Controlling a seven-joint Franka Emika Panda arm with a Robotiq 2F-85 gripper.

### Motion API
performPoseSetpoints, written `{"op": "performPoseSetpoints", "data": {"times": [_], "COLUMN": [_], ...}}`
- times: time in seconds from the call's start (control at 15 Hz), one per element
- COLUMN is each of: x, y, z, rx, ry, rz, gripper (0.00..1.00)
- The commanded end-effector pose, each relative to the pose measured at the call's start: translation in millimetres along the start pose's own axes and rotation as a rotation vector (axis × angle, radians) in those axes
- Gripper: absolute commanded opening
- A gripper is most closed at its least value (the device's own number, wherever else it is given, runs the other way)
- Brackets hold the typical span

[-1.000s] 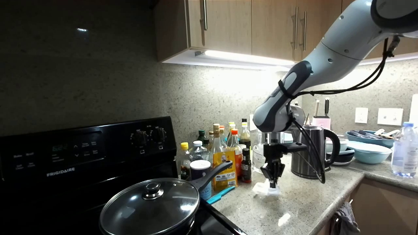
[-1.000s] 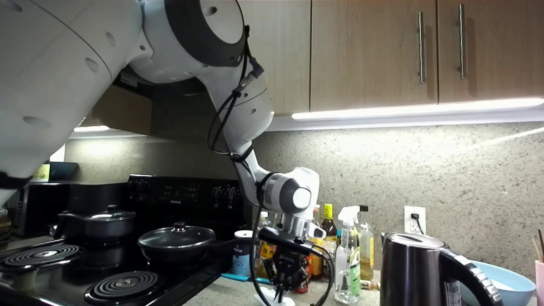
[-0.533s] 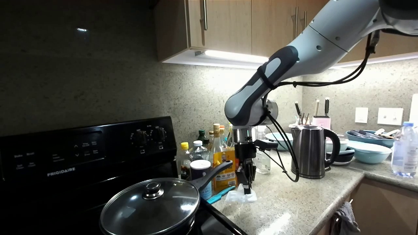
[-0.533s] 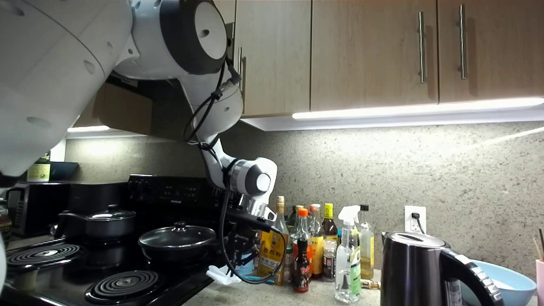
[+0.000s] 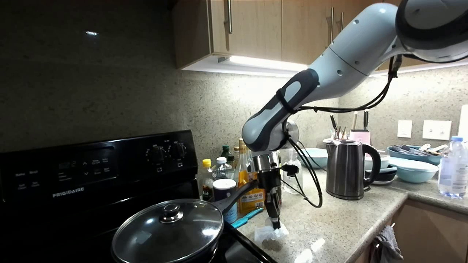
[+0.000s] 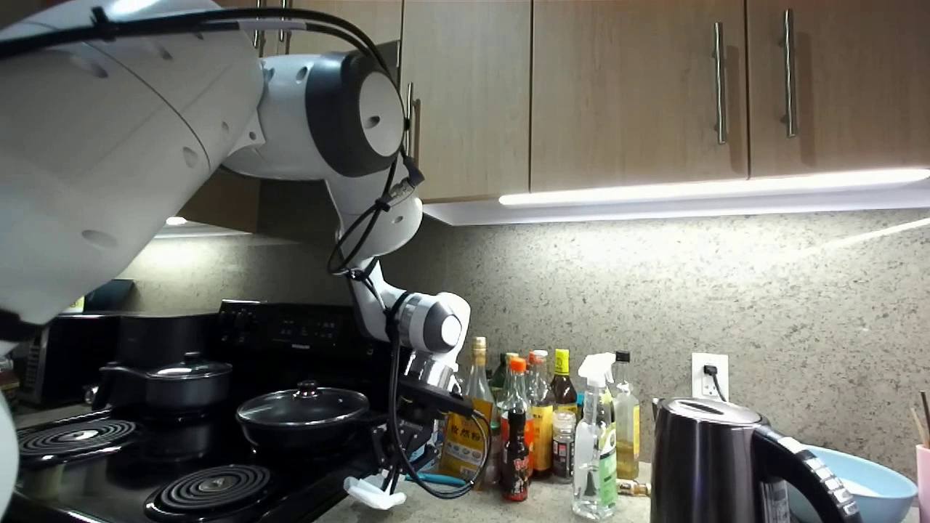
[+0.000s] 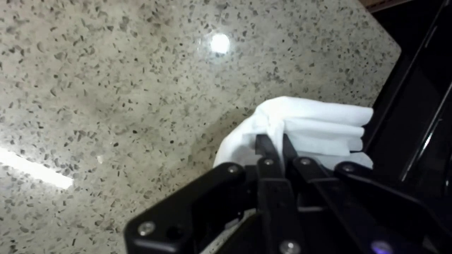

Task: Use the white napkin to wipe the counter.

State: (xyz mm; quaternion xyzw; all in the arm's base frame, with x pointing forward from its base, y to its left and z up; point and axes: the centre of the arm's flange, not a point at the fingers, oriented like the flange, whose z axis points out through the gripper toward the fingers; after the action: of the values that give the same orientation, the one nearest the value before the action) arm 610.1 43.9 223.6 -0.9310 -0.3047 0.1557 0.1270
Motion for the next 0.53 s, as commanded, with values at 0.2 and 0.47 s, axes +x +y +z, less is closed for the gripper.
{"op": "performPoseSetpoints", "data": {"times": [0.2,0.47], "x": [10.8,-2.0], "y": [30.9,28.2], "z": [7.3,-9.3], "rx": [-0.012,-0.068], "ry": [-0.035,0.008], "rz": [-0.019,0.029], "gripper": [0.06,0.06]}}
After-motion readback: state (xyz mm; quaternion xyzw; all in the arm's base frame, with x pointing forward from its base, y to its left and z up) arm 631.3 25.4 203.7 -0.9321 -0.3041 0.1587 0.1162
